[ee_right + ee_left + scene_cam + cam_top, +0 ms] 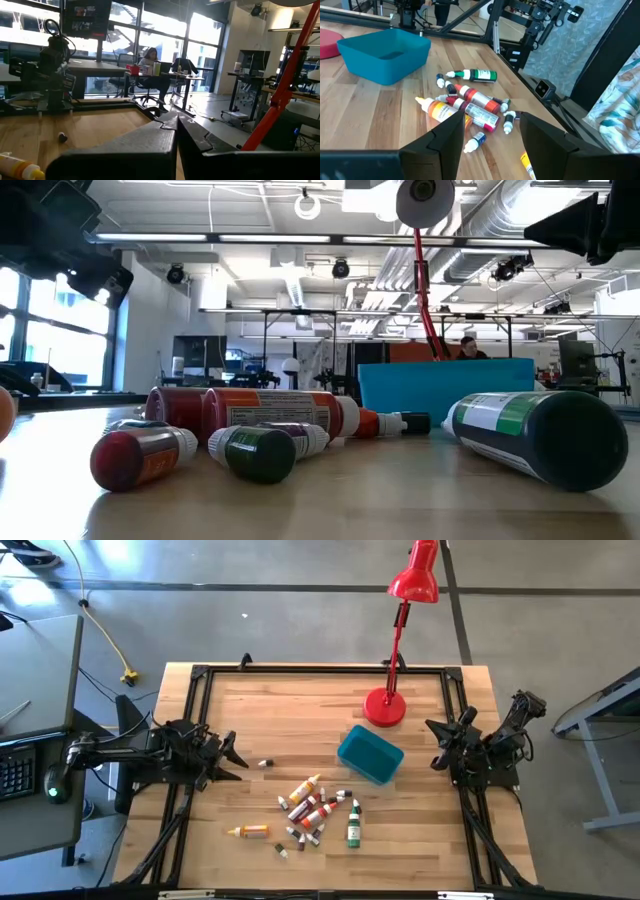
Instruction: Pick & Place food coloring
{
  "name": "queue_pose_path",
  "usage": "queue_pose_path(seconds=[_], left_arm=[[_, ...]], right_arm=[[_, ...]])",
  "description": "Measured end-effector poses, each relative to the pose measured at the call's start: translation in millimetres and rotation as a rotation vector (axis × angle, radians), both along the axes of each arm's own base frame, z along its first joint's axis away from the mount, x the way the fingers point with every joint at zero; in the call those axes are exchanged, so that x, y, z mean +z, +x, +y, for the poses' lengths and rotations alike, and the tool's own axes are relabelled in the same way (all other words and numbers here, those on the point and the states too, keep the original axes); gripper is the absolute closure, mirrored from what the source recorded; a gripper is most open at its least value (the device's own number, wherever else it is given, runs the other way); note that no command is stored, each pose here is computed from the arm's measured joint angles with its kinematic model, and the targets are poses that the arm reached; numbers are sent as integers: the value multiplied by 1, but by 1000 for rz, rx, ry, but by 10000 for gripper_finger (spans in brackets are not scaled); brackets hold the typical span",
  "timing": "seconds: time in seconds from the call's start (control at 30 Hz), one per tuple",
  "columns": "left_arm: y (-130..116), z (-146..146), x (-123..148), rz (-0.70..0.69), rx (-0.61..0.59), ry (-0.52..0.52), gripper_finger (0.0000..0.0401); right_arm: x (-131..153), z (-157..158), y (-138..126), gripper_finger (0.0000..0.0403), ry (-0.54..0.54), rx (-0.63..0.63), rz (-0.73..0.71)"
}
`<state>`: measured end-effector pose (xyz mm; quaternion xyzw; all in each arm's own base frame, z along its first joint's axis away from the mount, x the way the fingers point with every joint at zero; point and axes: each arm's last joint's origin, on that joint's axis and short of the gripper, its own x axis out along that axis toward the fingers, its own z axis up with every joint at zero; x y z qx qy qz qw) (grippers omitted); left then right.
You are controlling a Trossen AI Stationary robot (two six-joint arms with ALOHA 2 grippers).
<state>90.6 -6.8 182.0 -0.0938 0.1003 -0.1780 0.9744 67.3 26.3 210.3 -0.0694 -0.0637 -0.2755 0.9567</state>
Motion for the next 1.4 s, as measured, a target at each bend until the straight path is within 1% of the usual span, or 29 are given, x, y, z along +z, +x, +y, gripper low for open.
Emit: queue_pose_path(seconds=[0.97,1.2,1.4], left_arm=[[0,0,0,0,1,1,213],[1,4,0,-6,130,30,213],[1,4,0,17,138,-42,213]], right_arm=[[0,0,0,402,0,1,0],[0,0,0,402,-1,0,0],[0,0,0,402,-1,0,1]])
